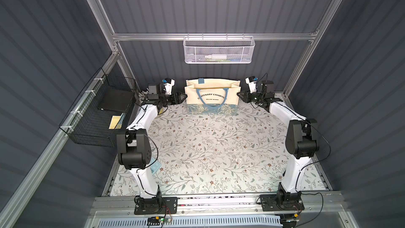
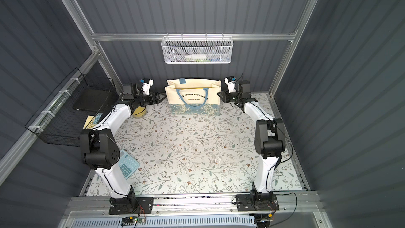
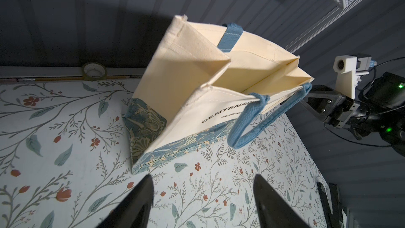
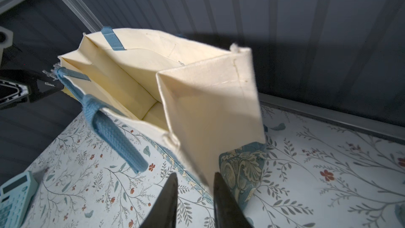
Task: Put away the canvas bag
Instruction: Pick up the canvas bag from the center of the board.
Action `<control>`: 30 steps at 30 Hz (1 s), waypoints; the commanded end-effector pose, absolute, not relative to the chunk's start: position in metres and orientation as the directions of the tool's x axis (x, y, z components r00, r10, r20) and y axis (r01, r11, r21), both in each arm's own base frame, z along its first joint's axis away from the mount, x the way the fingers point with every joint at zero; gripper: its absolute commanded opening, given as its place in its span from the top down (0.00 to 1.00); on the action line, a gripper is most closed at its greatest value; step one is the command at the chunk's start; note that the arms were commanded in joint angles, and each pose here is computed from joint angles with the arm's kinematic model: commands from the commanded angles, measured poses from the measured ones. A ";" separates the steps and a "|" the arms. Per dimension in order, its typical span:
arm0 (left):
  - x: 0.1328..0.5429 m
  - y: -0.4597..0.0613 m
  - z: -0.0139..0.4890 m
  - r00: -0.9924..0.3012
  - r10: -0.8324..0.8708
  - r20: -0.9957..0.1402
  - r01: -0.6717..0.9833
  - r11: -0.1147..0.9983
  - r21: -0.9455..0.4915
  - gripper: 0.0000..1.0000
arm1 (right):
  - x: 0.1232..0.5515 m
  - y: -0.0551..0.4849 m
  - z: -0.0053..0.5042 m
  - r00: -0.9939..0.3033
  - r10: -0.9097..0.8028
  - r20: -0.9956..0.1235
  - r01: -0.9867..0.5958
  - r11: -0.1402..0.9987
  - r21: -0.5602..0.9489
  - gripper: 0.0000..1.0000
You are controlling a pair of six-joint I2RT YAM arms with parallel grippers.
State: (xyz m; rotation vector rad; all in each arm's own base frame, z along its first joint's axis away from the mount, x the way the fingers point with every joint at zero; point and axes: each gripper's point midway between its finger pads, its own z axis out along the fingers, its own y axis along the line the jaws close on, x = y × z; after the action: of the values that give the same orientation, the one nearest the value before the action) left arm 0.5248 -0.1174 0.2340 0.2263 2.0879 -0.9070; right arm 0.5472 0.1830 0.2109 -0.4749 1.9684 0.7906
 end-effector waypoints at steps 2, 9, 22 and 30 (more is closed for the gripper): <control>0.529 -0.119 0.217 -0.614 -0.053 -0.788 0.526 0.716 -0.459 0.24 | 0.554 0.182 0.226 -0.446 -0.011 -0.895 -0.621 0.724 0.301 0.69; 0.543 -0.119 0.215 -0.527 -0.002 -0.850 0.591 0.718 -0.368 0.27 | 0.563 0.184 0.228 -0.436 -0.008 -0.900 -0.628 0.719 0.299 0.73; 0.571 -0.127 0.224 -0.437 0.026 -0.899 0.675 0.670 -0.309 0.27 | 0.568 0.189 0.223 -0.444 -0.011 -0.896 -0.642 0.702 0.309 0.79; 0.578 -0.135 0.238 -0.433 0.003 -0.901 0.714 0.611 -0.341 0.62 | 0.562 0.190 0.223 -0.445 -0.011 -0.895 -0.653 0.688 0.316 0.84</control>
State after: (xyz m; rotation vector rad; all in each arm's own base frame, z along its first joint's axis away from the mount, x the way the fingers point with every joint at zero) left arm 0.5790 -0.1320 0.2275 0.5423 1.8916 -0.8627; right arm 0.5637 0.1868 0.2215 -0.4949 1.9227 0.7900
